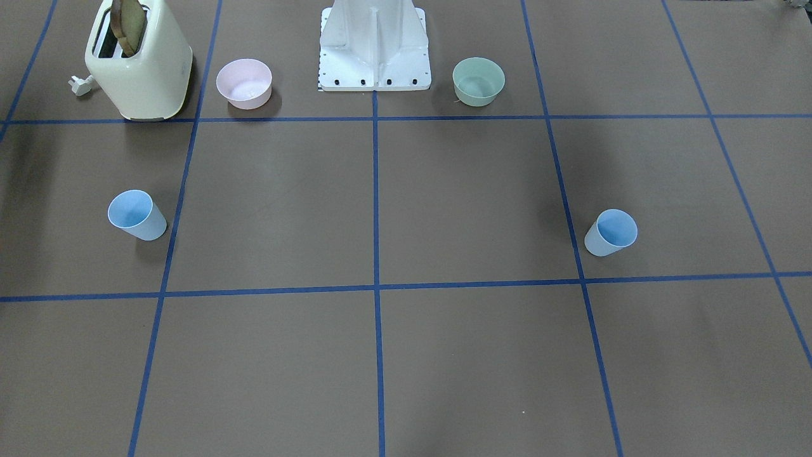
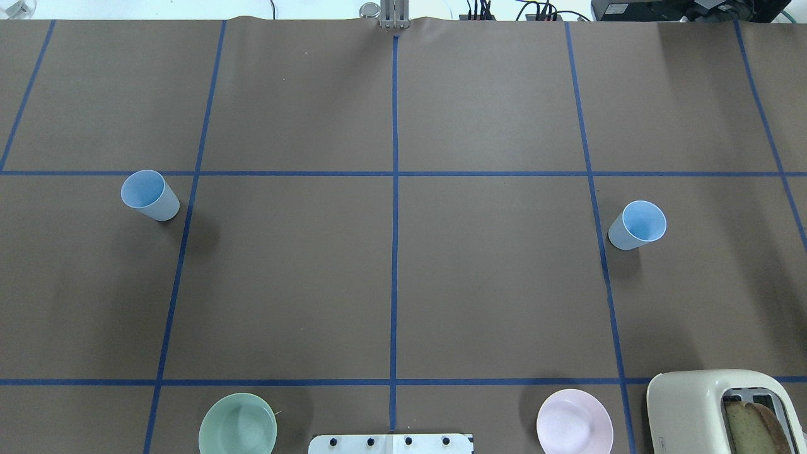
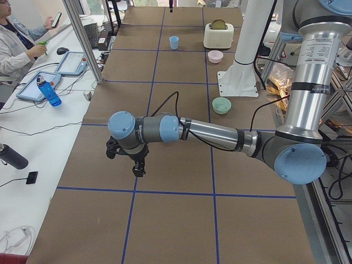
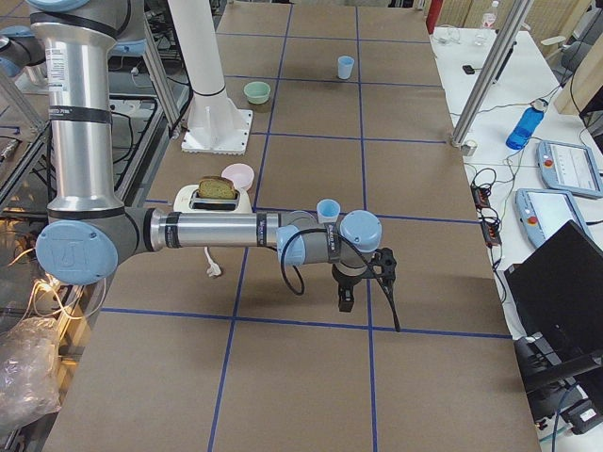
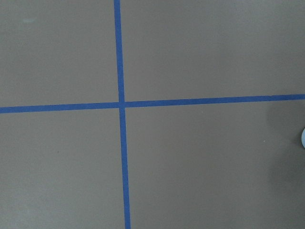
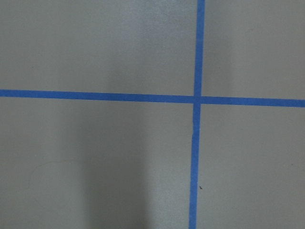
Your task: Stack blue cups with both arms
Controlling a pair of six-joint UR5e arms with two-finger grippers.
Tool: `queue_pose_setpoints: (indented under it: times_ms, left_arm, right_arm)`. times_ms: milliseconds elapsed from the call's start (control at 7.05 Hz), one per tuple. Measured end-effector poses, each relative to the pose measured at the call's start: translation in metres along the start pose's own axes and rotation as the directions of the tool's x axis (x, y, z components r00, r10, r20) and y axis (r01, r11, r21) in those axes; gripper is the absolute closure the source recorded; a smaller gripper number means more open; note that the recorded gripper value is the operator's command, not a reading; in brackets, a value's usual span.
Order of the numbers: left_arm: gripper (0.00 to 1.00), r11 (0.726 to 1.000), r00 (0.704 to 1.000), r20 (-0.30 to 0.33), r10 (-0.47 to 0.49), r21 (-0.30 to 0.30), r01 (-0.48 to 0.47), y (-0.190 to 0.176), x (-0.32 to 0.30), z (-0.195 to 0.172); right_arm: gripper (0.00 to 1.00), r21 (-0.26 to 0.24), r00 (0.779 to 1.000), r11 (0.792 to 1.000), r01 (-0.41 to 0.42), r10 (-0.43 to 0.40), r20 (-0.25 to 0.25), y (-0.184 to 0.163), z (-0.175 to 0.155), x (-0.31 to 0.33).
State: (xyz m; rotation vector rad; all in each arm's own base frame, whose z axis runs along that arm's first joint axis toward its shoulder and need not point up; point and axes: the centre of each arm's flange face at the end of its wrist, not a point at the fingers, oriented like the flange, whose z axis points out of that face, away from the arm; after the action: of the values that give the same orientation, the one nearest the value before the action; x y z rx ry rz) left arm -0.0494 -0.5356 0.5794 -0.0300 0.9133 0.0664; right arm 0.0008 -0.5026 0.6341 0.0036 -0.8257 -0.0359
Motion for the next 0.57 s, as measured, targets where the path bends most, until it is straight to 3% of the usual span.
queue_pose_setpoints:
  times_ms: [284,567]
  left_arm:
    - [0.00,1.000,1.000,-0.004,0.004,0.001,-0.004,0.004,-0.006,0.005]
    - [0.00,0.995,0.996,0.002,0.085,0.052,-0.085,-0.004,0.009,0.003]
  right_arm:
    - [0.00,0.004,1.000,1.000,0.003,-0.003,-0.011,-0.003,-0.001,0.000]
    - [0.00,0.072,0.997,0.994,0.079,-0.078,-0.010,-0.013,-0.026,-0.028]
